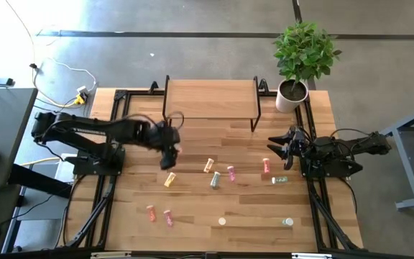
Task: Pick and place medicine bottles onto shelf by color
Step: Put the top left pink pill bottle on the shelf
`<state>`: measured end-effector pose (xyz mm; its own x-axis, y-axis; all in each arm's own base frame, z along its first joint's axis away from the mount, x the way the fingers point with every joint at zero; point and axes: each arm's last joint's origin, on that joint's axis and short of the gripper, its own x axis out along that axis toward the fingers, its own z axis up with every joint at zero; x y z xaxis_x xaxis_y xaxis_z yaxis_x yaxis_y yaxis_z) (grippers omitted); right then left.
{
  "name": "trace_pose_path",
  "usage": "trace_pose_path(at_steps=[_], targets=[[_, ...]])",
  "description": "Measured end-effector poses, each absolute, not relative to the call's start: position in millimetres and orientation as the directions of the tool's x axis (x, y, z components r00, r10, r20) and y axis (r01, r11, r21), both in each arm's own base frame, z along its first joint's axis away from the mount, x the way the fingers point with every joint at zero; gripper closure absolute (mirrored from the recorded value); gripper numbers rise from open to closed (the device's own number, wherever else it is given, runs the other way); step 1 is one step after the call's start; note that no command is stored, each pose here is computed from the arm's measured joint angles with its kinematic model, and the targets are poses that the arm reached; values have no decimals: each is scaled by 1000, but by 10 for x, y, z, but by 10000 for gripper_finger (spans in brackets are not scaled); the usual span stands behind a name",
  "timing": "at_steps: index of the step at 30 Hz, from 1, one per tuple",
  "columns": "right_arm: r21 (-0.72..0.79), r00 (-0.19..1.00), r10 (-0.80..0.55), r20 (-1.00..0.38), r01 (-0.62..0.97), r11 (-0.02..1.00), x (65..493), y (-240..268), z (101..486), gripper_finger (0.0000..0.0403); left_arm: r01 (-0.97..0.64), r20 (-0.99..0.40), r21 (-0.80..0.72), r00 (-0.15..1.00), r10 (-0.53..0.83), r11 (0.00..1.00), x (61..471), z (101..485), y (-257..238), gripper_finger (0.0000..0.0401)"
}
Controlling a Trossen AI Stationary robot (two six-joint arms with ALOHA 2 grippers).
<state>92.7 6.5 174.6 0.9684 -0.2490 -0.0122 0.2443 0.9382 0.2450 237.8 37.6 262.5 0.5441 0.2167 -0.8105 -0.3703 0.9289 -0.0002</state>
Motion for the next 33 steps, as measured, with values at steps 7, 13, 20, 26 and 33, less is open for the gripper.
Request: trace_pose_path(at_steps=[7, 13, 20, 26, 33], targets=[[245, 968, -249, -12, 244, 938, 926, 65, 1746, 251, -460, -690, 139, 590, 419, 877, 2351, 3213, 888, 294], [245, 968, -249, -12, 244, 938, 926, 65, 1747, 251, -592, -592, 213, 554, 585, 777, 2220, 3662, 1416, 293], [245, 969, -249, -12, 244, 938, 926, 65, 1746, 251, -685, -565, 225, 488, 666, 693, 2116, 3970, 1982, 293], [245, 968, -249, -12, 244, 938, 926, 65, 1746, 251, -708, -679, 149, 434, 591, 691, 2129, 3909, 2274, 293], [245, 969, -249, -12, 244, 938, 926, 65, 1747, 251, -707, -798, 116, 352, 489, 698, 2266, 3592, 2444, 293]])
